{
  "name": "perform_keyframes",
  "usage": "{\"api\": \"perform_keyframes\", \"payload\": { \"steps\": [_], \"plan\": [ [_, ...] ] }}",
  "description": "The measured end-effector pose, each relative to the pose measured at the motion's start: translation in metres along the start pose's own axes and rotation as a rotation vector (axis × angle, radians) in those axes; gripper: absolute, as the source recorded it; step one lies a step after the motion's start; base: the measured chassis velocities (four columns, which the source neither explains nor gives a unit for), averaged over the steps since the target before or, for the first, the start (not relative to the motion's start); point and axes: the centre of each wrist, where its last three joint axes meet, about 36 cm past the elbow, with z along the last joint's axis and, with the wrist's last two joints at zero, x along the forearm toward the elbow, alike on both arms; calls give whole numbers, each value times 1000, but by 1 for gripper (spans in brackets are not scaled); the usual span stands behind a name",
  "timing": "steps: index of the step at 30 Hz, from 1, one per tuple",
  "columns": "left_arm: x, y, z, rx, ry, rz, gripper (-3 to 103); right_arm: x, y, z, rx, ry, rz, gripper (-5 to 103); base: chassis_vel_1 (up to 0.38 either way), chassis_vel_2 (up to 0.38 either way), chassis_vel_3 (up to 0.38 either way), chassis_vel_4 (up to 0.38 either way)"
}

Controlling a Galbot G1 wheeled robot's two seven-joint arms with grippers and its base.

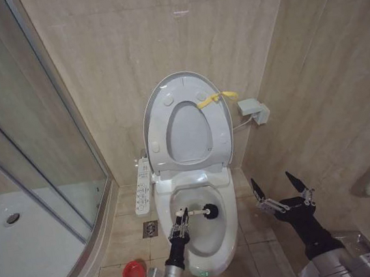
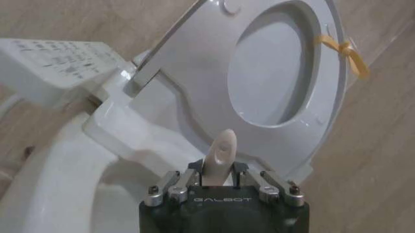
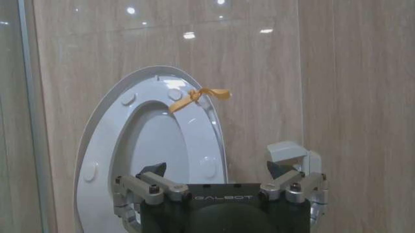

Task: Open the toilet lid, clean the toilet bowl with a toilet brush, close the toilet lid, and flush.

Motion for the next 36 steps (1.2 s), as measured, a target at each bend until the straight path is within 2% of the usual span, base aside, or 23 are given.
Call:
{"api": "perform_keyframes", "payload": {
  "steps": [3, 7, 14, 24, 28, 31, 36],
  "plan": [
    [-5, -3, -9, 4, -5, -4, 28, 0, 0, 0, 0, 0, 0, 100, 0, 0, 0, 0],
    [12, -7, -20, 2, -3, -2, 28, 0, 0, 0, 0, 0, 0, 100, 0, 0, 0, 0],
    [24, 2, -34, -18, -21, -17, 28, 0, 0, 0, 0, 0, 0, 100, 0, 0, 0, 0],
    [-23, 29, -44, -76, -34, -24, 26, 0, 0, 0, 0, 0, 0, 100, 0, 0, 0, 0],
    [-34, 29, -43, -95, -27, 6, 26, 0, 0, 0, 0, 0, 0, 100, 0, 0, 0, 0],
    [-38, 23, -42, -144, -42, 67, 26, 0, 0, 0, 0, 0, 0, 100, 0, 0, 0, 0],
    [-30, 19, -33, -193, -48, 112, 26, 0, 0, 0, 0, 0, 0, 100, 0, 0, 0, 0]
  ]
}}
